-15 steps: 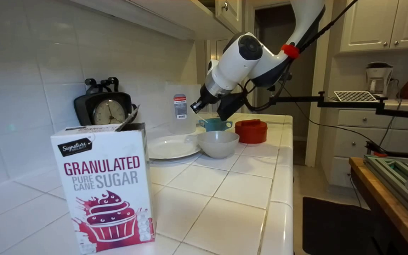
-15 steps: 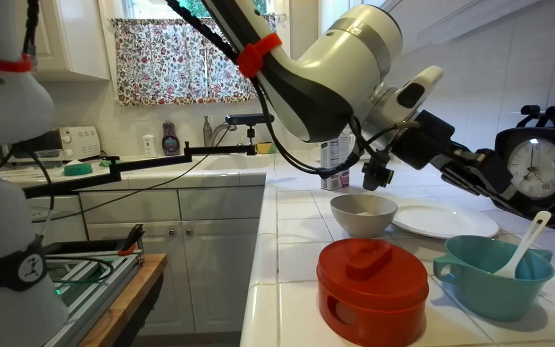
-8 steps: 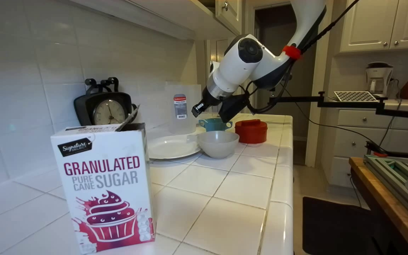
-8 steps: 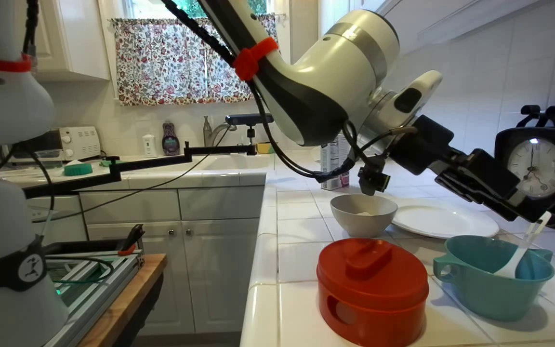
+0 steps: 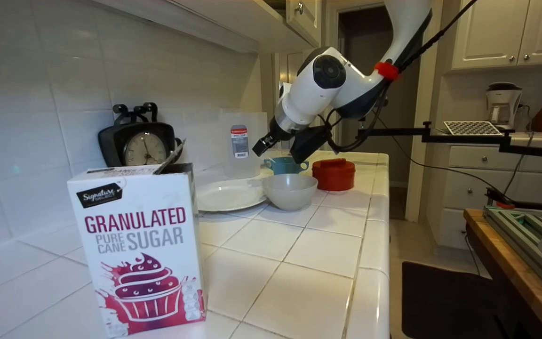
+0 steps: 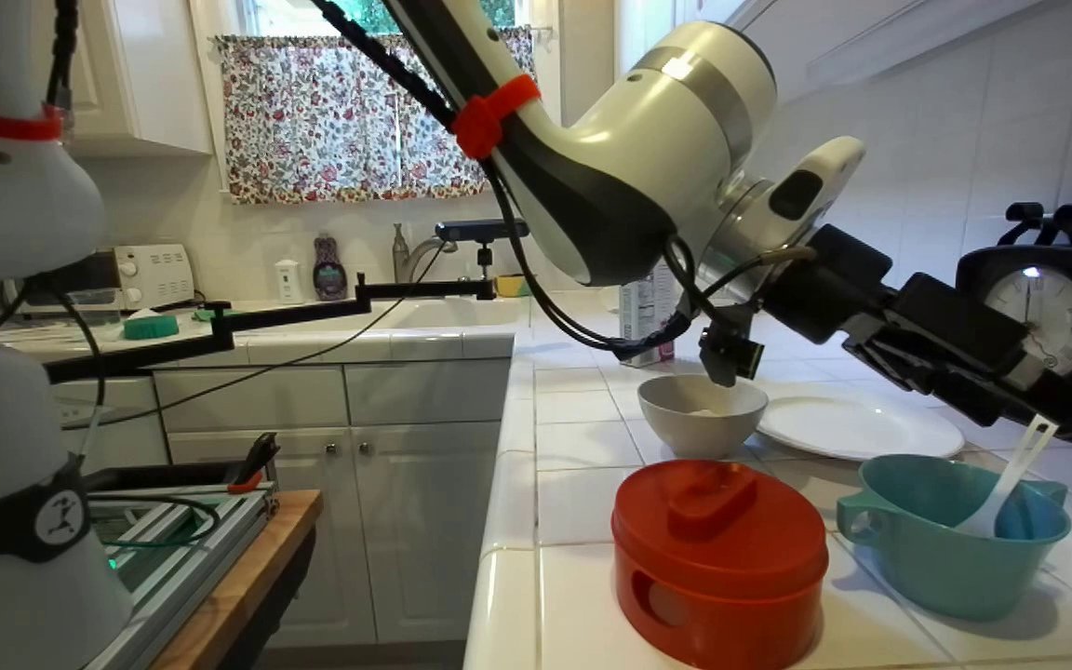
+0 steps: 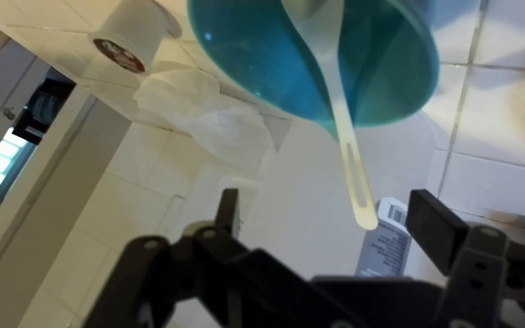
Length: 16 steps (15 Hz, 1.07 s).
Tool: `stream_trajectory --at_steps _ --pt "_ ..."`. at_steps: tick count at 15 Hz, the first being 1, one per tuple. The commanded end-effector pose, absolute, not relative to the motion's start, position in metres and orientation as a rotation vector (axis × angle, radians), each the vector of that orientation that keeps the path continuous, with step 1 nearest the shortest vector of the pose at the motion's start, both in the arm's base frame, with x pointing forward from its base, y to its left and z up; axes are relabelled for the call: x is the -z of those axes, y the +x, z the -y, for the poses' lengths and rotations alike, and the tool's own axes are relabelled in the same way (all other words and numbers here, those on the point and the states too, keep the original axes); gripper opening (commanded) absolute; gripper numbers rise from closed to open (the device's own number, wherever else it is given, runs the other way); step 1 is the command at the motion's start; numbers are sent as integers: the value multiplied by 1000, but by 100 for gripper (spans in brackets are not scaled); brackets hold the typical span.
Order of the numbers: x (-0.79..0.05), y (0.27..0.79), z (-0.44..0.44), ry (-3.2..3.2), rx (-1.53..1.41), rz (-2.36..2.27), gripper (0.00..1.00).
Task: Put the white spoon on the white plate.
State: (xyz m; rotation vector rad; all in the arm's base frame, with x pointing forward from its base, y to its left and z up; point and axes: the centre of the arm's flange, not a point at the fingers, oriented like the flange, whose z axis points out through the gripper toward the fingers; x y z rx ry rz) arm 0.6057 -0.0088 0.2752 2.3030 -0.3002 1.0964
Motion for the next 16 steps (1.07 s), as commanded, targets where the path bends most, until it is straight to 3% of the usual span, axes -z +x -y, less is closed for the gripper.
stream_trajectory --at_steps 1,5,9,11,14,16 --pt "-268 614 11 2271 -1110 319 73" --pt "-264 618 16 2264 -1103 325 62" --pt "-262 620 18 2265 -1097 326 67" --pt "-262 620 18 2265 -1098 327 63" --pt "-263 622 18 2266 -1100 329 38" --pt "-263 623 19 2266 -1102 329 31"
